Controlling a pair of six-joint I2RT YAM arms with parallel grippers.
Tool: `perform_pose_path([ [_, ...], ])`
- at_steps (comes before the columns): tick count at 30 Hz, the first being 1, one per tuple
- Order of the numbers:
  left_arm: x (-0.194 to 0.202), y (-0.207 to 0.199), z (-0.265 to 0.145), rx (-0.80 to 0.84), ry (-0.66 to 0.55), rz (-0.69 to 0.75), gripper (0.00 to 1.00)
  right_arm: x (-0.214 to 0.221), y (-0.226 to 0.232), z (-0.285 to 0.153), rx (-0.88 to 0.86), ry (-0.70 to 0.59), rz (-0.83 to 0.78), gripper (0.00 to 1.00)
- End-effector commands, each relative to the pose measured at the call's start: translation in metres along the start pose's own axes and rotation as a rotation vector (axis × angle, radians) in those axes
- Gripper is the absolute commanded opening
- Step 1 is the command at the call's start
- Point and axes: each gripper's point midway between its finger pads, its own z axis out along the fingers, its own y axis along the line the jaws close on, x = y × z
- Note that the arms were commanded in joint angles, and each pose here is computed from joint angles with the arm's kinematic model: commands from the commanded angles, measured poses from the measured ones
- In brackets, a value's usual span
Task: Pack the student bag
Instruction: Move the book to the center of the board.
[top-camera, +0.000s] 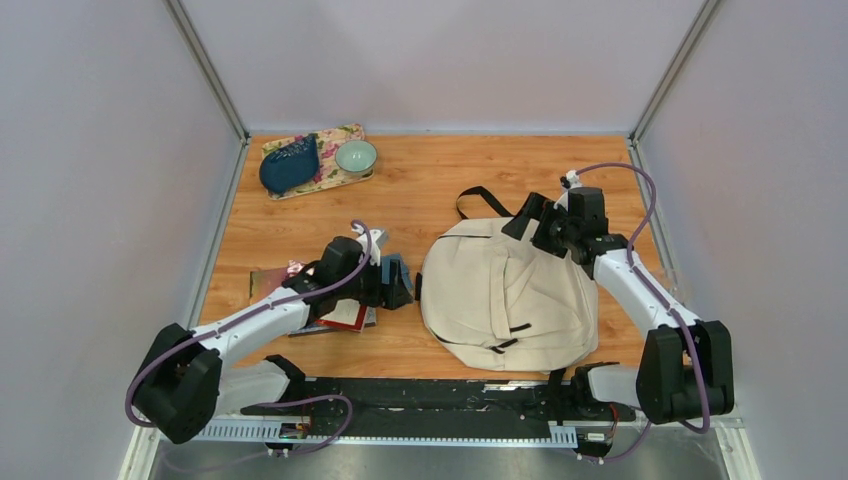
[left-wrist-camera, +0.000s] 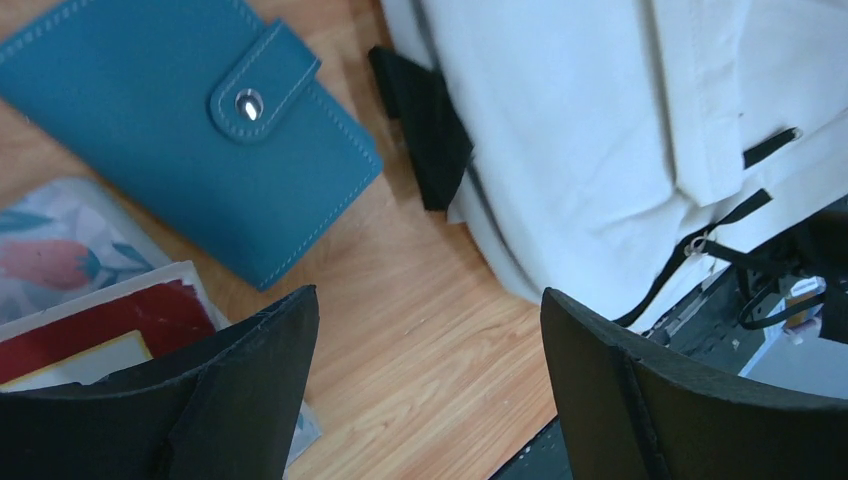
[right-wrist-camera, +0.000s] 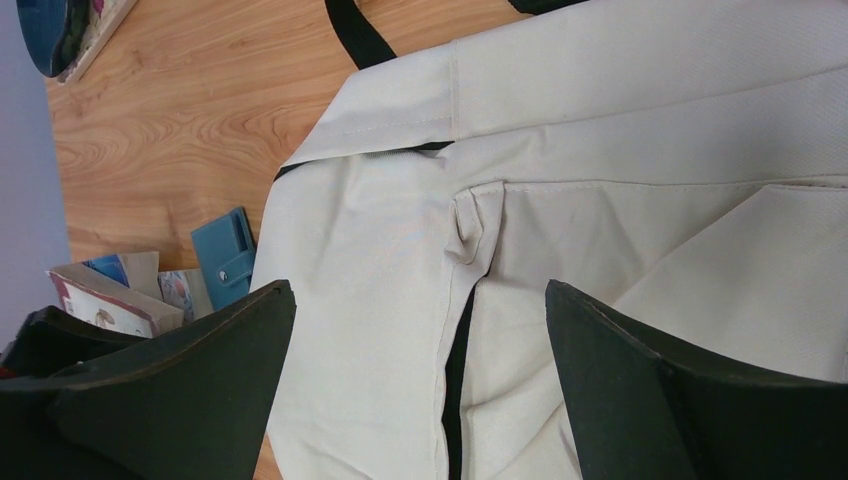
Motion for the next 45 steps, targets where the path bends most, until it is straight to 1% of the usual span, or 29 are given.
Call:
perform_pose_path([
  [1, 0.007, 0.009, 0.001, -0.037, -0.034, -0.05, 0.89, -0.007, 0.008, -0.005, -0.03, -0.036, 0.008, 0.99],
  [4, 0.017, 0.013, 0.006, -0.04, -0.003, -0.062, 0.88, -0.006, 0.009, -0.002, -0.037, -0.03, 0.024, 0.99],
  [8, 0.036, 0.023, 0.012, -0.084, 0.054, -0.089, 0.87, -0.004, 0.011, 0.002, -0.055, -0.019, 0.042, 0.99],
  [10, 0.039, 0.017, 0.015, -0.057, 0.063, -0.089, 0.86, -0.001, 0.01, 0.005, -0.052, -0.009, 0.048, 0.99],
  [12, 0.037, 0.008, 0.017, -0.036, 0.061, -0.072, 0.86, -0.001, 0.009, 0.006, -0.05, -0.006, 0.053, 0.99],
  [13, 0.034, 0.009, 0.017, -0.058, 0.048, -0.059, 0.86, -0.001, 0.009, 0.007, -0.048, -0.004, 0.056, 0.99],
  [14, 0.03, 0.001, 0.017, -0.052, 0.042, -0.037, 0.85, 0.0, 0.008, 0.008, -0.046, 0.001, 0.06, 0.99],
  [17, 0.021, -0.004, 0.015, -0.069, 0.021, -0.006, 0.86, 0.001, 0.007, 0.011, -0.046, 0.007, 0.069, 0.99],
  [18, 0.022, -0.002, 0.013, -0.087, 0.03, 0.002, 0.86, 0.002, 0.007, 0.011, -0.047, 0.008, 0.071, 0.99],
  [19, 0.017, -0.001, 0.011, -0.106, 0.014, 0.01, 0.86, 0.001, 0.008, 0.011, -0.049, 0.008, 0.071, 0.99],
  [23, 0.006, -0.01, 0.006, -0.086, -0.005, 0.046, 0.85, 0.004, 0.009, 0.013, -0.057, 0.012, 0.08, 0.99],
  [27, 0.008, -0.023, 0.008, -0.055, 0.012, 0.066, 0.85, 0.003, 0.009, 0.015, -0.06, 0.014, 0.083, 0.99],
  [30, 0.01, -0.026, 0.012, -0.064, 0.031, 0.089, 0.85, 0.003, 0.008, 0.016, -0.059, 0.017, 0.084, 0.99],
  [32, 0.012, -0.025, 0.016, -0.093, 0.05, 0.114, 0.86, 0.004, 0.008, 0.017, -0.06, 0.019, 0.084, 0.99],
  [34, 0.017, -0.016, 0.017, -0.152, 0.074, 0.133, 0.85, 0.004, 0.008, 0.017, -0.058, 0.021, 0.084, 0.99],
  [36, 0.025, -0.011, 0.018, -0.189, 0.117, 0.165, 0.85, 0.004, 0.007, 0.017, -0.056, 0.022, 0.081, 0.99],
  [41, 0.03, 0.018, 0.018, -0.335, 0.15, 0.23, 0.84, 0.005, 0.007, 0.017, -0.052, 0.024, 0.083, 0.99],
  [45, 0.032, 0.032, 0.016, -0.401, 0.163, 0.268, 0.84, 0.005, 0.005, 0.017, -0.047, 0.025, 0.084, 0.99],
])
